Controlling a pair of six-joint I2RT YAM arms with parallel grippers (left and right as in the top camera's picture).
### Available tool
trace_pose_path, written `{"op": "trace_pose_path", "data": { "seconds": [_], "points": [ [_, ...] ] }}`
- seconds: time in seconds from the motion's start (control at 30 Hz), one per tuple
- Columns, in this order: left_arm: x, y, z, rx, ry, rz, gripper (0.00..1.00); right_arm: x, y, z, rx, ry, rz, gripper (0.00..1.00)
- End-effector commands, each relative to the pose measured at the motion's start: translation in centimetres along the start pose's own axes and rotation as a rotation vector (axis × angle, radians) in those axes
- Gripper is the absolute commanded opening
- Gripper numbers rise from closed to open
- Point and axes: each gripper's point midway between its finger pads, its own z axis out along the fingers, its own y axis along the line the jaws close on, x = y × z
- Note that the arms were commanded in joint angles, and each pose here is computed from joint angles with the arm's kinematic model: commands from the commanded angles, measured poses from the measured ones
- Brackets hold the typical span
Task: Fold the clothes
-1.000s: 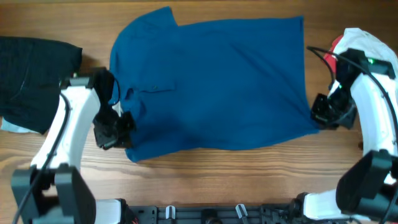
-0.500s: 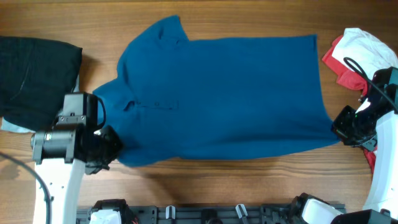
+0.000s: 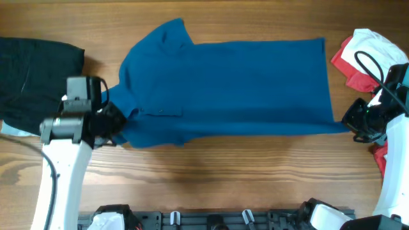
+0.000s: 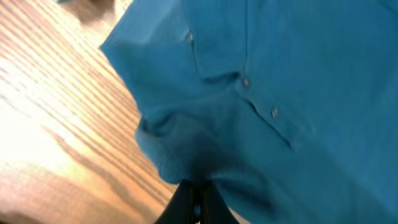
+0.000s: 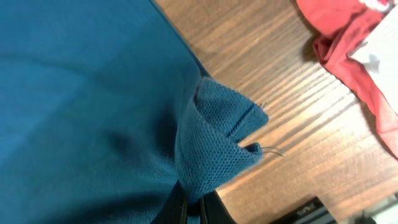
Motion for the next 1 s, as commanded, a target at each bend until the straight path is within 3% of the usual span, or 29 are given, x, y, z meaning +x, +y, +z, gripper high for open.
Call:
{"op": "trace_pose_path", "data": {
  "seconds": [0.0,0.33,0.53,0.8,0.83,0.87,0.9,0.97],
  "points": [
    [-2.0,-0.6,2.8,-0.049,-0.027,-0.005,0.04,-0.9,0.9,1.3,-0.040,0.014,-0.016,0.04],
    [-4.8,-3.2,8.5,-0.027,-0.053,-0.007,0.04,-2.1,3.6,7.2,-0.039,0.114,-0.108,0.04],
    [-6.6,-4.7,9.0,0.028,-0.117,-0.012,0.04,-3.5,5.2,10.9,-0.045,0.111,-0.138,0.04],
    [-6.8,-5.1,10.0,0.038,-0.116,-0.012,0.04,-4.0,5.6,11.9,-0.047,0.103,-0.139,0.04],
    [-6.6,-5.3,10.2,0.044,-0.105,-0.011,0.06,-4.2,5.7,11.9,-0.050,0.094,-0.139,0.07],
    [-6.4,-5.4,10.3,0.053,-0.091,-0.009,0.13,-4.5,5.8,11.9,-0.054,0.082,-0.139,0.23],
    [-6.1,-5.4,10.4,0.056,-0.077,-0.008,0.27,-4.7,5.8,11.9,-0.056,0.074,-0.140,0.34],
    [-5.4,-5.0,10.4,0.038,-0.048,-0.004,0.41,-4.9,5.9,11.9,-0.059,0.065,-0.139,0.37]
  ]
}}
